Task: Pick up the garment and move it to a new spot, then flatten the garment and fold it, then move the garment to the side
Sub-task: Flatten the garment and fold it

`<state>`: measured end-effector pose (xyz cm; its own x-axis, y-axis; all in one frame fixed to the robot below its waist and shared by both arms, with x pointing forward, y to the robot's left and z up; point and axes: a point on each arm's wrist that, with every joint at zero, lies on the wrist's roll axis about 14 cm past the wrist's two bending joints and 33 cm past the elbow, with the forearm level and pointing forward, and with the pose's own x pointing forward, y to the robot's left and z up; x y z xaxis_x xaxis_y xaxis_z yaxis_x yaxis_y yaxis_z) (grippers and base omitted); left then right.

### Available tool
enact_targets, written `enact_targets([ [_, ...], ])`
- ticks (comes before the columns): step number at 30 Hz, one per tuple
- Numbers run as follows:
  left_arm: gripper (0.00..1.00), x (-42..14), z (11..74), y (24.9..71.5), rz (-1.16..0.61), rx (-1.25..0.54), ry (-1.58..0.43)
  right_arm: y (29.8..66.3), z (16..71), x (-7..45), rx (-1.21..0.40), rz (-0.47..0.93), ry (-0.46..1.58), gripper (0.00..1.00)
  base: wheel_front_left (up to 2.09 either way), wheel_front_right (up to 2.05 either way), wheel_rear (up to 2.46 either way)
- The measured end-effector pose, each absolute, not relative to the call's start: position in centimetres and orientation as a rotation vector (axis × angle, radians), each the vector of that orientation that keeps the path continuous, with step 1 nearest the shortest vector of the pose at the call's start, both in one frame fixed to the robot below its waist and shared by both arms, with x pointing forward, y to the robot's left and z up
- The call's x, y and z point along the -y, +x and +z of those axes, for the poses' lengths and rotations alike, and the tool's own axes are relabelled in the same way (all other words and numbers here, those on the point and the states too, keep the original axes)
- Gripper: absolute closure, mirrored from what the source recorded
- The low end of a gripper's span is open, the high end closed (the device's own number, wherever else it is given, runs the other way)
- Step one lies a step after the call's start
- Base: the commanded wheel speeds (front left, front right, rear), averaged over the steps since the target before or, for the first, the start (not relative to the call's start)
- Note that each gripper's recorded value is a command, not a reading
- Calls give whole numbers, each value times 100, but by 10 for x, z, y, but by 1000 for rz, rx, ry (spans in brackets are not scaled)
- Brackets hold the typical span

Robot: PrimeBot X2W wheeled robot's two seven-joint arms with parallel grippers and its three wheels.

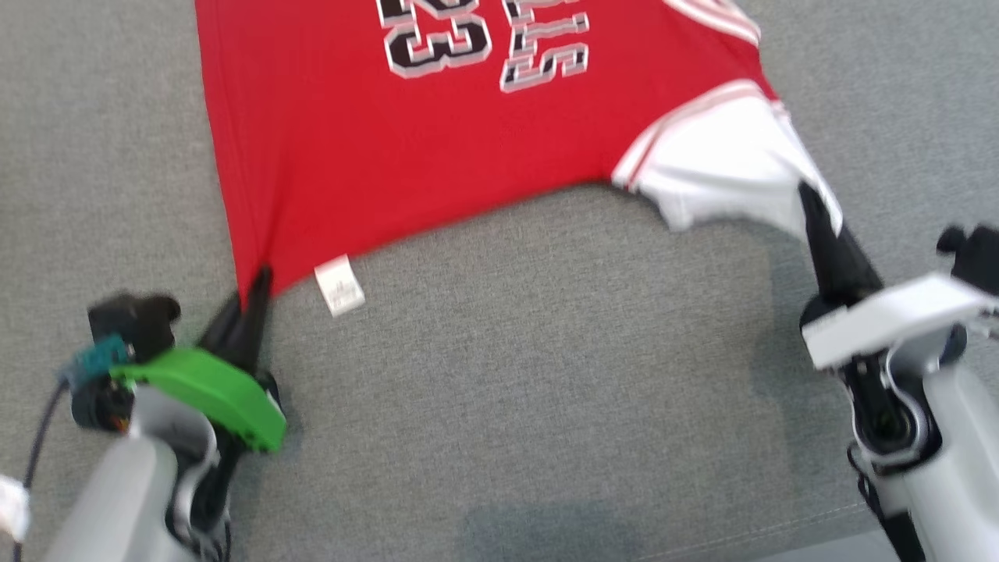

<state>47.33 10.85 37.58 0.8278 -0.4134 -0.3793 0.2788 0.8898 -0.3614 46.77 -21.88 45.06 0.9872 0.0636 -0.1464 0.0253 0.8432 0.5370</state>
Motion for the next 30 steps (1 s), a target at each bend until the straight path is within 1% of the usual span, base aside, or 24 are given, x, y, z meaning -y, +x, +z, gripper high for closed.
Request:
enact_targets([
  [3,100,-105,378,414,-347,-525,-365,416,444,223,-205,-15,595,100,0,0,0],
  [7,100,-101,395,347,-292,-561,-444,355,441,226,-241,-72,632,100,0,0,0],
  [10,100,-95,415,315,-268,-558,-517,317,444,227,-239,-119,675,100,0,0,0],
  [13,100,-90,435,307,-274,-525,-541,303,456,231,-197,-149,700,100,0,0,0],
  [17,100,-83,449,315,-316,-516,-539,315,475,237,-157,-133,678,100,0,0,0],
  [21,100,-79,465,354,-372,-467,-496,356,493,233,-145,-58,626,100,0,0,0],
  [25,100,-77,469,395,-401,-447,-465,400,486,225,-222,1,557,100,0,0,0],
  [30,100,-83,449,425,-388,-506,-451,440,458,216,-358,46,501,100,0,0,0],
])
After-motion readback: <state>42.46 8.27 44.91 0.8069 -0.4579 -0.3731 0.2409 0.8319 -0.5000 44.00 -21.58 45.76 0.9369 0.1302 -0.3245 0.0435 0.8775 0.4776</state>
